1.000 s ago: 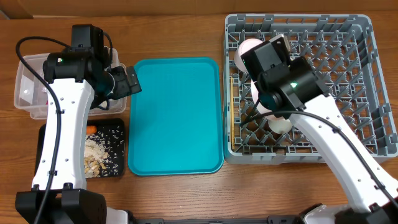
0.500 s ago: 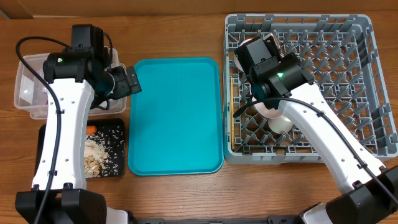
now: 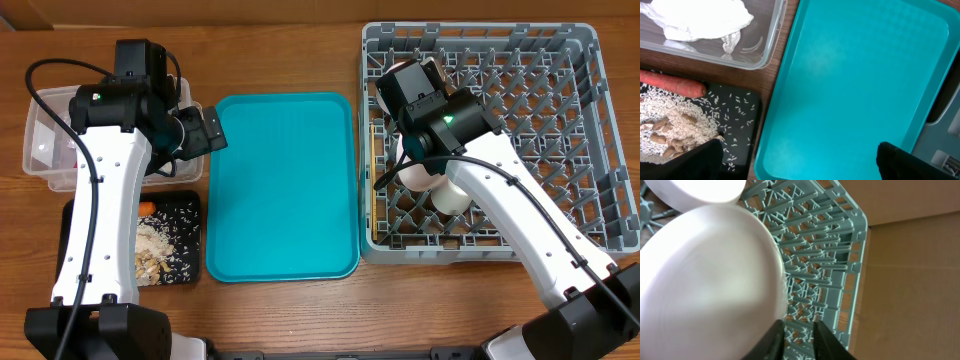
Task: Sort waste into correct bins and load items into the dishwasher
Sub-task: 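Lower the pink plate upright into the rack's left-middle slots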
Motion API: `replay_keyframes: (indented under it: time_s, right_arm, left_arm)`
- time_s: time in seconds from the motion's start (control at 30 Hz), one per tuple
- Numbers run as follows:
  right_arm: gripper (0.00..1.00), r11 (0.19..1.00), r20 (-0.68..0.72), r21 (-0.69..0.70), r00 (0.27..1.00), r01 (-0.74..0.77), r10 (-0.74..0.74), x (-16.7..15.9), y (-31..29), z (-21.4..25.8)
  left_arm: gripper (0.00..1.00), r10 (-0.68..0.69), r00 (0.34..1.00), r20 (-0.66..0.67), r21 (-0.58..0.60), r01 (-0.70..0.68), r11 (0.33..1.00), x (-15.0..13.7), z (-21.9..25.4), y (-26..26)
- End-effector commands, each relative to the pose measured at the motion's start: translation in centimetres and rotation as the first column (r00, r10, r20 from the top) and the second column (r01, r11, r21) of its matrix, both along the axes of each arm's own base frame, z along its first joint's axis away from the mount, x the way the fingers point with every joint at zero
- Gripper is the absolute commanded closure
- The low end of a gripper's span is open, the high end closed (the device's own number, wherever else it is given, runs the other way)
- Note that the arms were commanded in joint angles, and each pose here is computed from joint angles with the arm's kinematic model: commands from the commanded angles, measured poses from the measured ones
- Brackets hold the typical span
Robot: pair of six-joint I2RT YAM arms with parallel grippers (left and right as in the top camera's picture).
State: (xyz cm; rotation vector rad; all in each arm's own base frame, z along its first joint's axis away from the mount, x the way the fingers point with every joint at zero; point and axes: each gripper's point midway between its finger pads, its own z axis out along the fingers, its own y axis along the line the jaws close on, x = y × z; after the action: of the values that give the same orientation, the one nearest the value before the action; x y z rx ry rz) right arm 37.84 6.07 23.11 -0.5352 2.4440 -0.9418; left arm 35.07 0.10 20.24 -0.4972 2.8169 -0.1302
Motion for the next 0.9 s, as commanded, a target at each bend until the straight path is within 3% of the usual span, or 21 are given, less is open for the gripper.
replay_keyframes:
  time_s: [0.0, 0.17, 0.43, 0.47, 0.53, 0.6, 0.87]
  right_arm:
    - [0.74, 1.000, 0.004, 0.012, 1.000, 0.002, -0.002, 0.2, 0.1, 0.0]
    - [0.47, 1.000, 0.018, 0.026, 1.000, 0.017, -0.017, 0.2, 0.1, 0.1]
    - [0.39, 0.990, 0.164, 0.132, 0.984, 0.047, -0.068, 0.0, 0.0, 4.0]
    - [0.33, 0.988, 0.186, 0.146, 0.980, 0.043, -0.070, -0.1, -0.1, 4.7]
    - [0.09, 0.983, 0.216, 0.180, 0.974, 0.029, -0.068, -0.5, 0.0, 5.7]
    - [0.00, 0.974, 0.230, 0.225, 0.971, 0.004, -0.058, -0.9, 0.3, 6.5]
    - [0.00, 0.918, 0.203, 0.385, 0.979, -0.100, 0.021, -1.6, 3.1, 6.5]
  left_arm:
    - [0.00, -0.018, 1.000, 0.006, 0.010, 0.017, 1.000, 0.2, 0.1, -0.1]
    - [0.00, -0.018, 1.000, 0.006, 0.010, 0.017, 1.000, 0.2, 0.1, -0.1]
    - [0.00, -0.018, 1.000, 0.006, 0.010, 0.017, 1.000, 0.2, 0.1, -0.1]
    - [0.00, -0.018, 1.000, 0.005, 0.010, 0.017, 1.000, 0.2, 0.1, -0.1]
    - [0.00, -0.018, 1.000, 0.006, 0.010, 0.017, 1.000, 0.2, 0.1, -0.1]
    - [0.00, -0.018, 1.000, 0.006, 0.010, 0.017, 1.000, 0.2, 0.1, -0.1]
    - [0.00, -0.018, 1.000, 0.005, 0.010, 0.017, 1.000, 0.2, 0.1, -0.1]
